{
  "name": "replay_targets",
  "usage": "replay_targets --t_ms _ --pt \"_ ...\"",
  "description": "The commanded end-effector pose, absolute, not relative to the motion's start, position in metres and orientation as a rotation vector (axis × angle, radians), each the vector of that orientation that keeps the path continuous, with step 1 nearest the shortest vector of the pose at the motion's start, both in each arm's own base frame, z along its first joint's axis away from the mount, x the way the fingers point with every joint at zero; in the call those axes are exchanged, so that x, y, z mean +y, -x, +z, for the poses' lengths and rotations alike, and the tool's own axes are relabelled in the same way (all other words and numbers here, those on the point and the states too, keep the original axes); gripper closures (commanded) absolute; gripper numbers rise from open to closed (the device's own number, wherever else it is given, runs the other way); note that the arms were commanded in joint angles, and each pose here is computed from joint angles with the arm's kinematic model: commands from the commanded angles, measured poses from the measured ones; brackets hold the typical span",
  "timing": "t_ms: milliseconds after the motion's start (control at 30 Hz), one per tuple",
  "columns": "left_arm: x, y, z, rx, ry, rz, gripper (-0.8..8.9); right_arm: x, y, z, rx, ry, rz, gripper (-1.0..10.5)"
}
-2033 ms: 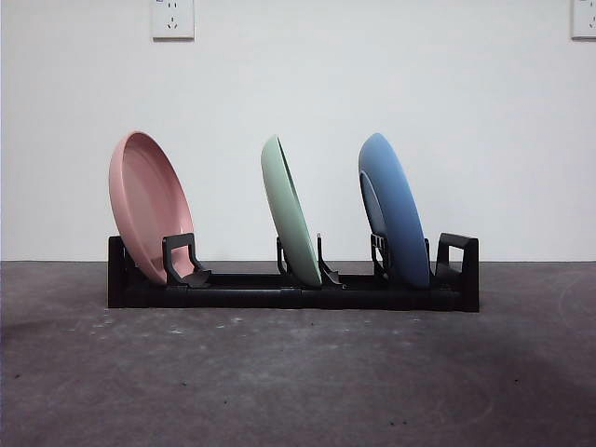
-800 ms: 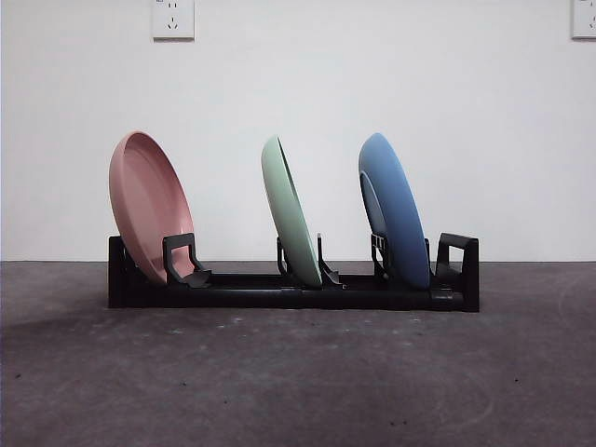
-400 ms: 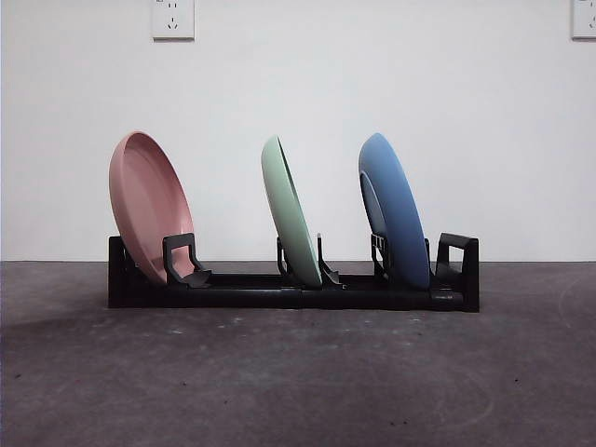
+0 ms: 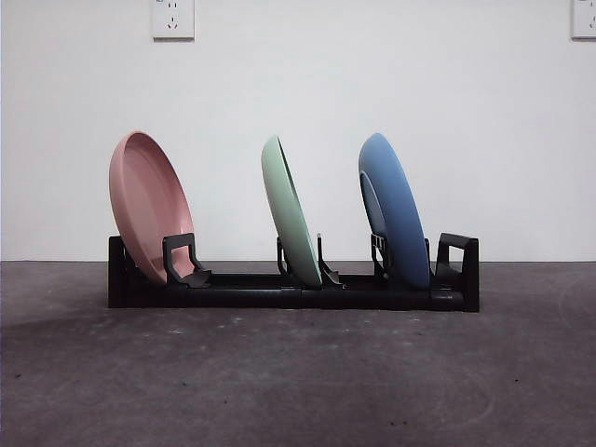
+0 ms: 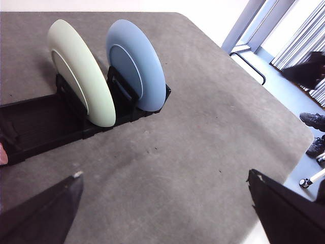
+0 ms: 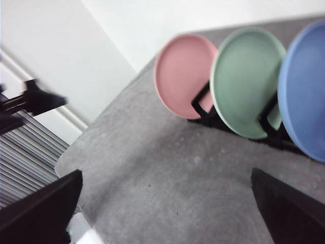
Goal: Place the plate
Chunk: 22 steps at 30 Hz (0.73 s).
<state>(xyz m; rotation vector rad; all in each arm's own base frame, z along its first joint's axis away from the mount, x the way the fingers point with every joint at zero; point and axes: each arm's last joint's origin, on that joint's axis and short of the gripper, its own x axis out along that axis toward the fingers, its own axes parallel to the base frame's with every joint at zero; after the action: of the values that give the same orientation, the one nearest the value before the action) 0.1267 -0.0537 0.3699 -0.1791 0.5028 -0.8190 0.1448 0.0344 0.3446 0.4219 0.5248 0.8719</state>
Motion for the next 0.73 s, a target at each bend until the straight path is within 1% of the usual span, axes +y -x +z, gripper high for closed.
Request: replay_targets --t_ms 33,167,367,600,733 --pt "-0.052 -0.118 0.379 0.467 0.171 -0.833 2.91 0.038 -0.164 0.345 0.567 -0.453 0.870 3.8" --pt "-0.048 -0.104 0.382 0.441 0.168 -0.835 2.91 0.047 -0.200 0.343 0.646 -0.468 0.879 3.8" --pt "-0.043 -0.089 0.386 0.392 0.162 -0.841 2.91 0.065 -0.257 0.346 0.727 -0.475 0.888 3.8" --pt "-0.041 -0.083 0.387 0.379 0.163 -0.842 2.91 0.080 -0.320 0.342 0.750 -0.439 0.873 3.8" --pt "-0.041 -0.082 0.386 0.391 0.165 -0.840 2.91 0.085 -0.346 0.333 0.726 -0.412 0.872 4.0"
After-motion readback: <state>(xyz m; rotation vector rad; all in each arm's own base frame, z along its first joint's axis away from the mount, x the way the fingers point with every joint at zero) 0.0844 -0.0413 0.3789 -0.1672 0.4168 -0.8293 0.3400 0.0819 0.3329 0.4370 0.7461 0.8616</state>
